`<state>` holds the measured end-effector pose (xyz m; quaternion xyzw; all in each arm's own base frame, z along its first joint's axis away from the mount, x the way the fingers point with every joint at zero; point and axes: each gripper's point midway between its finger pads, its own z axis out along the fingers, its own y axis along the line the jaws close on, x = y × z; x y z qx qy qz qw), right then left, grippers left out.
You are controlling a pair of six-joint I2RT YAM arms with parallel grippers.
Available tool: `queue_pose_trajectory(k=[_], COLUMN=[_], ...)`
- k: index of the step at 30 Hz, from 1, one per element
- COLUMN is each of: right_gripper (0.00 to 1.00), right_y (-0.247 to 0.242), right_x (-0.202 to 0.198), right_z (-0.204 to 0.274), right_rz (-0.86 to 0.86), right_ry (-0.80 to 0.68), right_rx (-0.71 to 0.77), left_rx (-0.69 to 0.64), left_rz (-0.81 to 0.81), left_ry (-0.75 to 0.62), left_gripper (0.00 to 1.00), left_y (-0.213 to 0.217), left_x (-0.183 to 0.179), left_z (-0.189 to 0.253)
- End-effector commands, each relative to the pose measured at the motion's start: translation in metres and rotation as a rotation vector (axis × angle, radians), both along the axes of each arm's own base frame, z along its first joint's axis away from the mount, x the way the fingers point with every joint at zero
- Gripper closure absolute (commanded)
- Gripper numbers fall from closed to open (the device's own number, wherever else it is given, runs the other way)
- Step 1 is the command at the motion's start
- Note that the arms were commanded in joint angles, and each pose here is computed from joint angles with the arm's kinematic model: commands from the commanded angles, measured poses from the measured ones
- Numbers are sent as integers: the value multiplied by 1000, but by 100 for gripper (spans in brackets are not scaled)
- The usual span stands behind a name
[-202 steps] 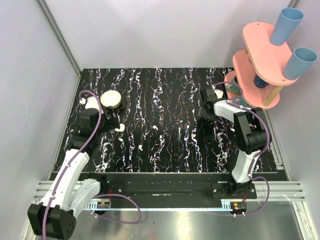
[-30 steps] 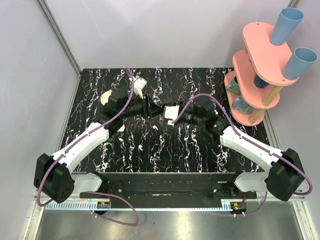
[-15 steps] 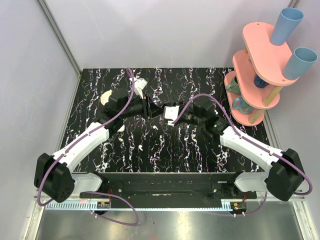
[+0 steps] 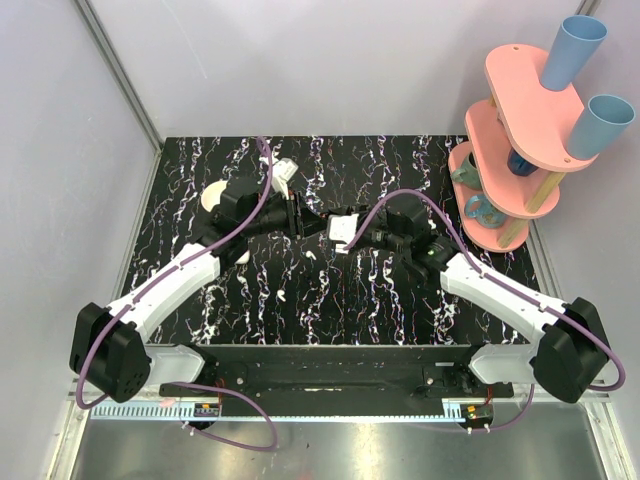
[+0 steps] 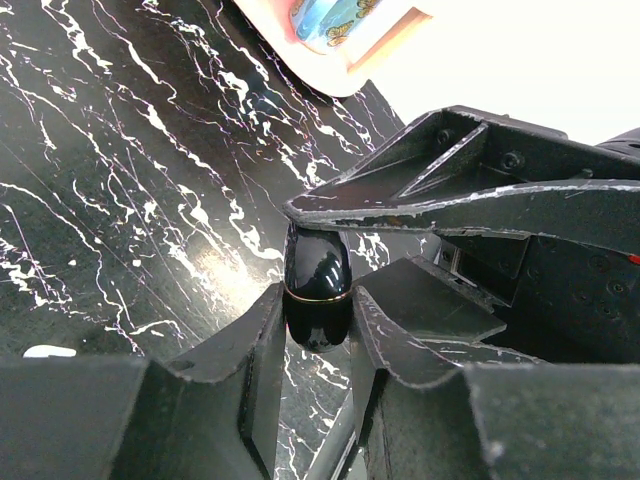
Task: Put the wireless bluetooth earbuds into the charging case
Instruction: Pass from the right arm to the left
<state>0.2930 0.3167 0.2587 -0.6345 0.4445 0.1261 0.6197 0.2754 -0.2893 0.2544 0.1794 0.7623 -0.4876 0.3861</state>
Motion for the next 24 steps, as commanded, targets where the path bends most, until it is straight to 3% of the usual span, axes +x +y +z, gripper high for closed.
queue_pose_trajectory(k=[1, 2, 3, 4, 11, 15, 16, 17, 19, 21, 24], right_gripper=[48, 38, 13, 0, 0, 0, 0, 0, 0, 0, 0], right_y=[1, -1, -4, -5, -27, -52, -70, -75, -82, -84, -68], right_x=[-7, -4, -3, -2, 6, 10, 22, 27, 34, 44, 45], right_z=[38, 41, 43, 49, 88, 126, 132, 134, 137, 129, 126], right_rz=[9, -15, -31, -47, -212, -361, -490, -543, -630, -704, -595], right_ry=[-103, -109, -103, -114, -42, 101, 138, 223, 322, 515, 829], right_rx=[89, 101, 118, 139, 334, 615, 698, 778, 759, 732, 703], left_rx=[-2, 0, 7, 5, -47, -98, -132, -135, -181, -183, -200], left_rz=[-23, -24, -16, -9, 79, 145, 162, 175, 215, 233, 207], left_ry=[-70, -80, -99, -117, -297, -439, -509, -516, -613, -640, -688], left_gripper=[100, 100, 100, 100, 100, 100, 100, 100, 100, 100, 100], left_y=[-3, -1, 0, 2, 26, 45, 48, 51, 60, 64, 64], left_x=[1, -1, 1, 0, 5, 2, 1, -1, -7, -9, -17], left_z=[14, 15, 15, 18, 43, 65, 77, 68, 86, 83, 89])
